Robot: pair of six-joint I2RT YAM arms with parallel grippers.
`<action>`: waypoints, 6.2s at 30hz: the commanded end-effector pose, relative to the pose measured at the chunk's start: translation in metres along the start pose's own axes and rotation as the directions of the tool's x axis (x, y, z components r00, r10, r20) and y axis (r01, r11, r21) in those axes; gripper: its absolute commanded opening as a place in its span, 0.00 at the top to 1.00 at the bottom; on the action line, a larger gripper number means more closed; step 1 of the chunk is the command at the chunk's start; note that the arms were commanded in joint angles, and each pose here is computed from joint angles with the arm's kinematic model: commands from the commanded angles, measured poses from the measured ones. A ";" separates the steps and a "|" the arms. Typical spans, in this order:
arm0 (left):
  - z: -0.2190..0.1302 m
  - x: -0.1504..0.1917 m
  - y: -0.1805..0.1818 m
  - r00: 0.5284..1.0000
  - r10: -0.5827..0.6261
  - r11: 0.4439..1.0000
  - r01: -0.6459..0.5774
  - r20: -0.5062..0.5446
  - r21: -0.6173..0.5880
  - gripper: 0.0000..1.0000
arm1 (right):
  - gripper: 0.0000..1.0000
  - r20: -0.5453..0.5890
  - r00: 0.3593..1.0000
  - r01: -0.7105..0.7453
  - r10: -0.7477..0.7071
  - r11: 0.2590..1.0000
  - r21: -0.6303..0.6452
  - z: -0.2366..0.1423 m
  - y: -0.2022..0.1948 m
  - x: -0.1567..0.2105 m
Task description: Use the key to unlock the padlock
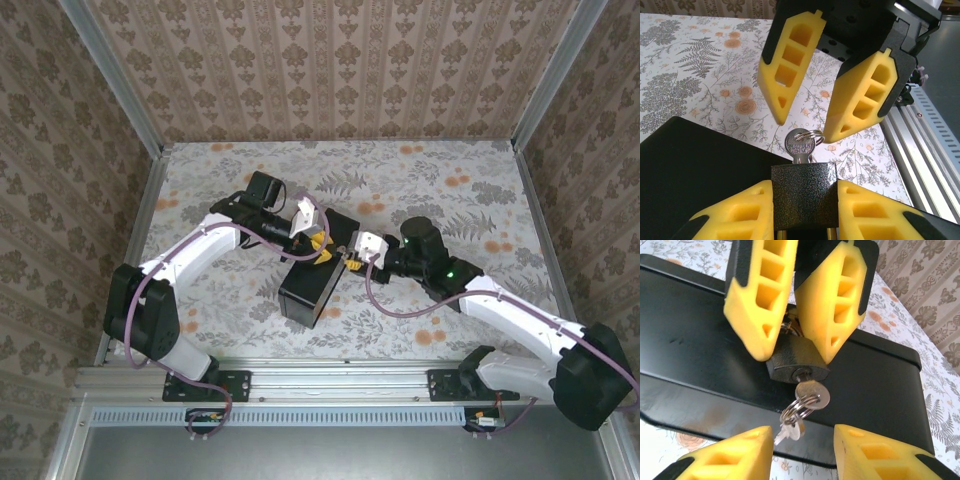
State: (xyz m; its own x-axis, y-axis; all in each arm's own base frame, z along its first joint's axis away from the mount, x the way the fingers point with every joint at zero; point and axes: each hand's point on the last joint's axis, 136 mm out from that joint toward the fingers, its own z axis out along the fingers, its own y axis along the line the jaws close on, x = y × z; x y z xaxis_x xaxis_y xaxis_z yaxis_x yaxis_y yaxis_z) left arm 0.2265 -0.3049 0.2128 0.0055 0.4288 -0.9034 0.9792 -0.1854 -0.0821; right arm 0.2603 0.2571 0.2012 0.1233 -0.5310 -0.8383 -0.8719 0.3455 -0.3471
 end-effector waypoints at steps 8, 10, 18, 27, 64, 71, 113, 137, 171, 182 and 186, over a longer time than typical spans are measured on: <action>-0.006 -0.029 -0.005 0.994 0.079 0.996 -0.082 0.071 0.033 0.80 | 0.64 -0.009 0.998 0.068 -0.068 0.996 0.054 -0.008 -0.017 -0.007; -0.005 -0.029 -0.005 0.995 0.075 0.996 -0.078 0.069 0.036 0.80 | 0.65 0.012 0.997 0.080 -0.081 0.994 0.077 -0.004 -0.024 -0.014; -0.004 -0.028 -0.005 0.996 0.072 0.996 -0.074 0.062 0.039 0.81 | 0.67 0.029 0.991 0.123 -0.127 0.986 0.109 0.005 -0.033 -0.023; -0.004 -0.029 -0.003 0.995 0.075 0.996 -0.077 0.063 0.036 0.81 | 0.68 0.052 0.993 0.102 -0.105 0.993 0.055 0.002 -0.019 -0.029; -0.004 -0.037 -0.010 0.993 0.078 0.995 -0.083 0.086 0.061 0.83 | 0.86 0.030 0.994 0.102 -0.102 0.995 0.008 0.011 -0.002 -0.022; -0.003 -0.037 -0.011 0.993 0.078 0.994 -0.084 0.091 0.070 0.83 | 0.81 0.023 0.994 0.103 -0.103 0.995 0.013 0.014 -0.004 -0.020; -0.004 -0.038 0.013 0.985 0.156 0.985 -0.150 0.069 -0.080 0.61 | 1.00 -0.316 0.611 -0.789 0.726 0.592 -0.167 0.011 0.013 -0.019; -0.072 0.019 0.060 0.859 -0.501 0.701 0.473 0.104 -0.534 0.48 | 0.55 -0.107 0.975 -0.213 0.193 0.952 -0.222 0.018 -0.019 -0.029; -0.060 0.051 0.010 0.831 -0.556 0.724 0.494 0.016 -0.482 0.48 | 0.71 -0.212 0.971 -0.176 0.111 0.932 -0.318 0.035 -0.004 -0.036; -0.056 0.046 0.015 0.835 -0.549 0.729 0.498 0.035 -0.470 0.50 | 0.78 -0.337 0.838 -0.526 0.428 0.797 -0.296 0.031 -0.007 -0.036; -0.053 0.041 0.015 0.836 -0.547 0.728 0.499 0.040 -0.470 0.50 | 0.79 -0.437 0.660 -0.740 0.611 0.629 -0.239 0.031 -0.002 -0.039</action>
State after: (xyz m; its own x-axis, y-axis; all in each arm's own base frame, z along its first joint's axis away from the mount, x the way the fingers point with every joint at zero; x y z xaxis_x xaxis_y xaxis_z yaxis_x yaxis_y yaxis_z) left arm 0.2485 -0.2378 0.1913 -0.5444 0.4384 -0.7152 0.8102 0.4956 -0.3129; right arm 0.2817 0.2962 0.2097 -0.4562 -0.5681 -0.6849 -0.8860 0.3619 0.2899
